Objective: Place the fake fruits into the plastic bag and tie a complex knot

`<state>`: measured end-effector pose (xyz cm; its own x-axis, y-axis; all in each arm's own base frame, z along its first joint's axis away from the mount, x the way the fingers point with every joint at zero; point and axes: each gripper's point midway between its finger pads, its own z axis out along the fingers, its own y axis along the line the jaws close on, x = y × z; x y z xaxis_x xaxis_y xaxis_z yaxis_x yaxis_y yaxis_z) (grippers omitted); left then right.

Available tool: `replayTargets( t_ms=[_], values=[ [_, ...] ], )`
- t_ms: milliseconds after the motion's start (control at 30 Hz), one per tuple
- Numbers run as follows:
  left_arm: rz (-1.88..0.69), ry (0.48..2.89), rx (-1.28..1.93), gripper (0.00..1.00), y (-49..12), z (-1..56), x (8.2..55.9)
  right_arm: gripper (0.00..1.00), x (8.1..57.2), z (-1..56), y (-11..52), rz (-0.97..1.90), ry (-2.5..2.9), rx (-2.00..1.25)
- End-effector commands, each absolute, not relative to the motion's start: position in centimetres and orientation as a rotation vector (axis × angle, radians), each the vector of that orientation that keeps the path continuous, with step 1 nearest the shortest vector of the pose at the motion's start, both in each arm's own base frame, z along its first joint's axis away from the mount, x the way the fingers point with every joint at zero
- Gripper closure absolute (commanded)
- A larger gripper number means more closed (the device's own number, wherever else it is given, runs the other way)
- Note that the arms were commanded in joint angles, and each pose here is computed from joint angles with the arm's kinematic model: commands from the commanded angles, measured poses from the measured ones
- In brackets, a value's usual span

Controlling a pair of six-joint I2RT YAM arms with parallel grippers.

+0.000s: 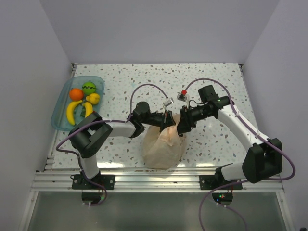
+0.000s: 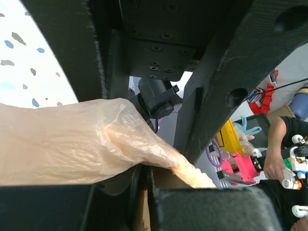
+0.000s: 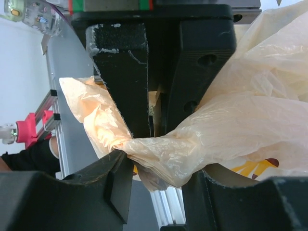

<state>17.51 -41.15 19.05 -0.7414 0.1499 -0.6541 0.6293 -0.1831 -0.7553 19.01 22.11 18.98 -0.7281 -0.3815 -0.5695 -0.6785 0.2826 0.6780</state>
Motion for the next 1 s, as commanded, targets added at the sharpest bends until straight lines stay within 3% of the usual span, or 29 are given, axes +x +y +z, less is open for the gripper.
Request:
replayTargets(
  t_ms=[0,367,567,767,967],
  values=[
    [-1.998,1.598,0.970,0.88,-42.2,21.9,17.0,0.58,19.6,19.9,22.8,1.411,2.162,-1.024],
    [-1.956,1.604,0.959,0.69,-41.4,22.0,18.3,0.72,18.0,19.4,22.0,1.404,2.175,-1.105],
    [-1.931,1.607,0.966,0.59,-41.2,22.2,18.5,0.89,18.0,19.6,21.9,1.406,2.167,-1.115],
    [-1.896,1.622,0.967,0.56,-40.4,21.9,19.1,1.00,17.8,19.5,21.7,1.402,2.162,-1.145],
    [-1.879,1.638,0.981,0.57,-39.6,21.5,19.5,1.00,17.8,19.7,21.8,1.399,2.151,-1.152]
  ],
)
